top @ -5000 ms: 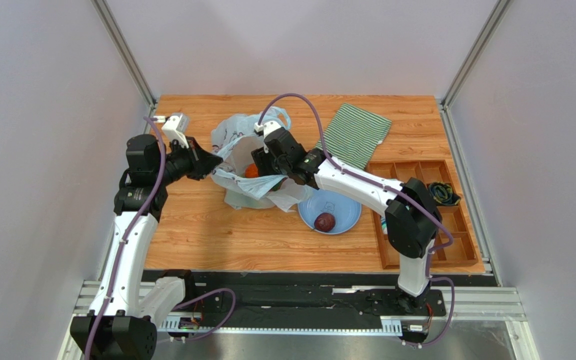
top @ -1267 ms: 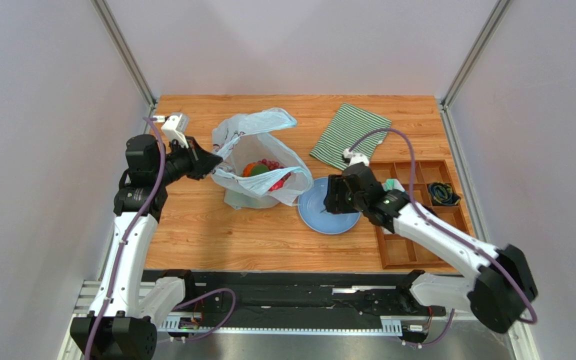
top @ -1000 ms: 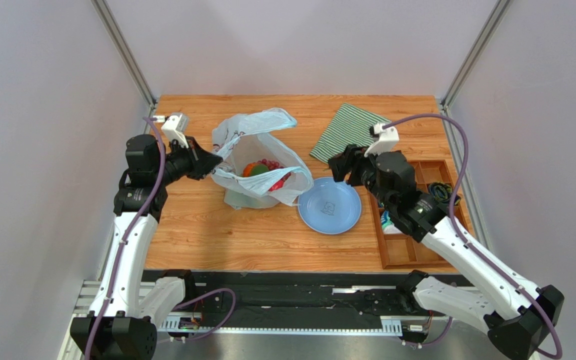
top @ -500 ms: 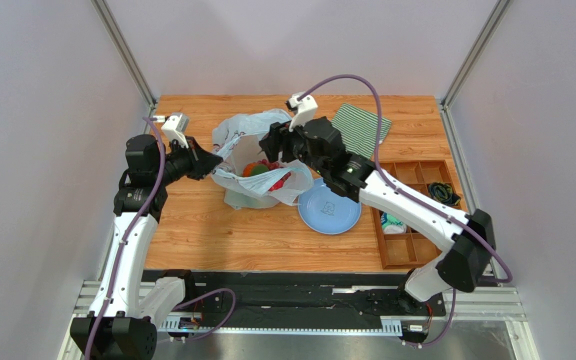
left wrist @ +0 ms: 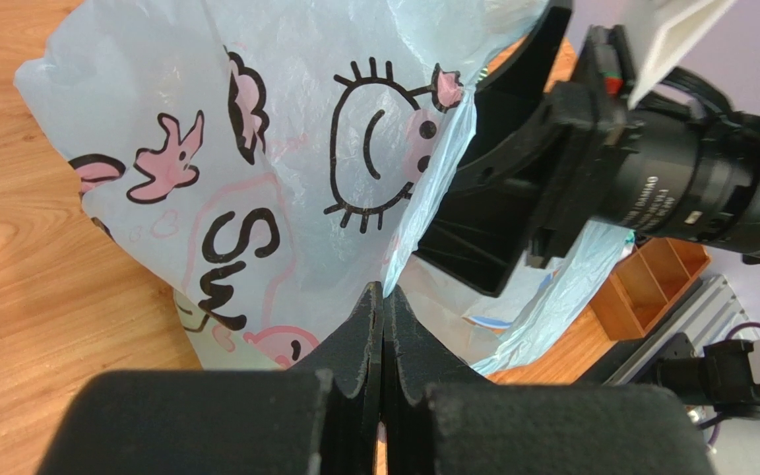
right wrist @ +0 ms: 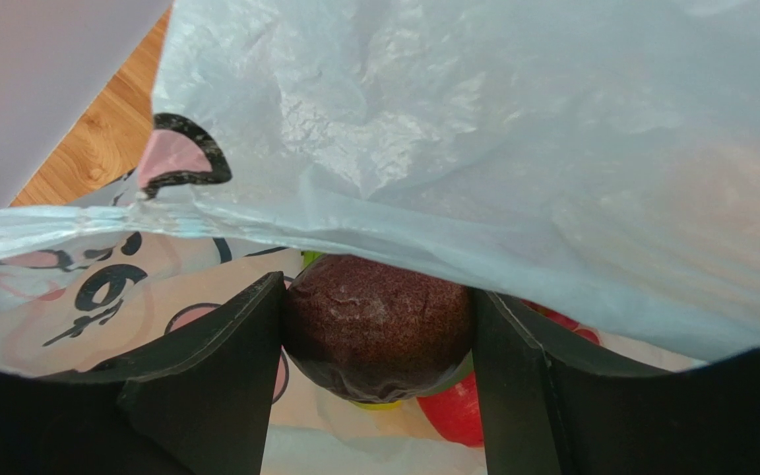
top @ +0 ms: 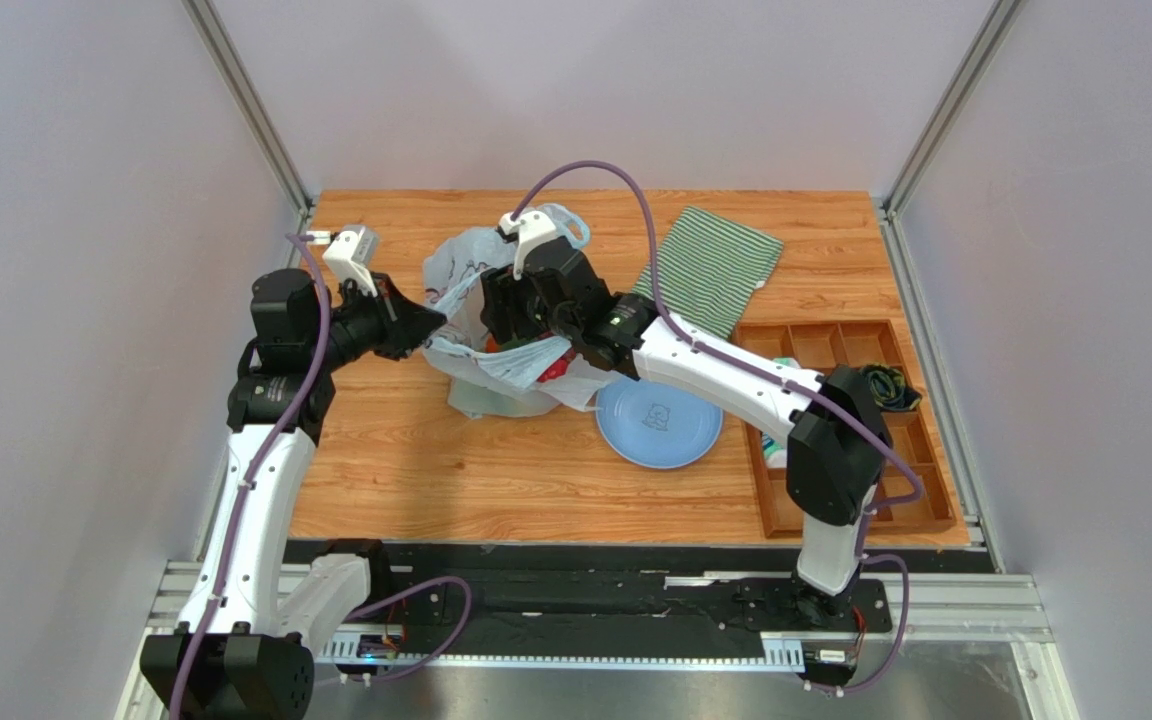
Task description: Place the fruits into the plastic bag
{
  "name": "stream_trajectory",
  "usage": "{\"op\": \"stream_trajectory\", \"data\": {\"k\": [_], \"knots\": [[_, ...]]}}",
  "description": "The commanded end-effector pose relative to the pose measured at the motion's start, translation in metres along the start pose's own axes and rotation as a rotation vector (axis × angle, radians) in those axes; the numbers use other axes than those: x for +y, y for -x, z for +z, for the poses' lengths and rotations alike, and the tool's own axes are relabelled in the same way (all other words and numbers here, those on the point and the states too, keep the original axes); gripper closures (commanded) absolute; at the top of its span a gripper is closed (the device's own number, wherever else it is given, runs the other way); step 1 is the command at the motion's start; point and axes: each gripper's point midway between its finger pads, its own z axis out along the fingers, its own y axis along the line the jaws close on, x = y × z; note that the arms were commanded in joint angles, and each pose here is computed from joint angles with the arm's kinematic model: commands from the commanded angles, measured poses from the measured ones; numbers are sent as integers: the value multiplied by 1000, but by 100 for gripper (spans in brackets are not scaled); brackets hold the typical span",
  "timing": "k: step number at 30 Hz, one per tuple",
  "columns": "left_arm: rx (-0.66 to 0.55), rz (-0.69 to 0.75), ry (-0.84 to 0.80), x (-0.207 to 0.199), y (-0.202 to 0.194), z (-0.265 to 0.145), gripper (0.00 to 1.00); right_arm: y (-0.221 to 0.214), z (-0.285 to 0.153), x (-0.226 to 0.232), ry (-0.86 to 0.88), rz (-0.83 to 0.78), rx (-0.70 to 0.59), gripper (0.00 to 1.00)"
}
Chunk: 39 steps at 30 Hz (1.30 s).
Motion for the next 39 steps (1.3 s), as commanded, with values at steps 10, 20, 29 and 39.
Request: {"op": "stream_trajectory", "data": {"k": [10, 20, 29, 39], "knots": [[-36, 23, -27, -6, 11, -3, 100, 8, 11, 23, 47, -51, 25, 18], [-40, 29, -28, -8, 12, -4, 100, 21, 0, 27, 63, -56, 7, 4], [-40, 25, -18, -6, 12, -4, 100, 70, -83, 42, 151, 13, -156, 5], [-40, 20, 7, -2, 12, -4, 100, 43, -149, 19, 125, 319, -207, 7]]}}
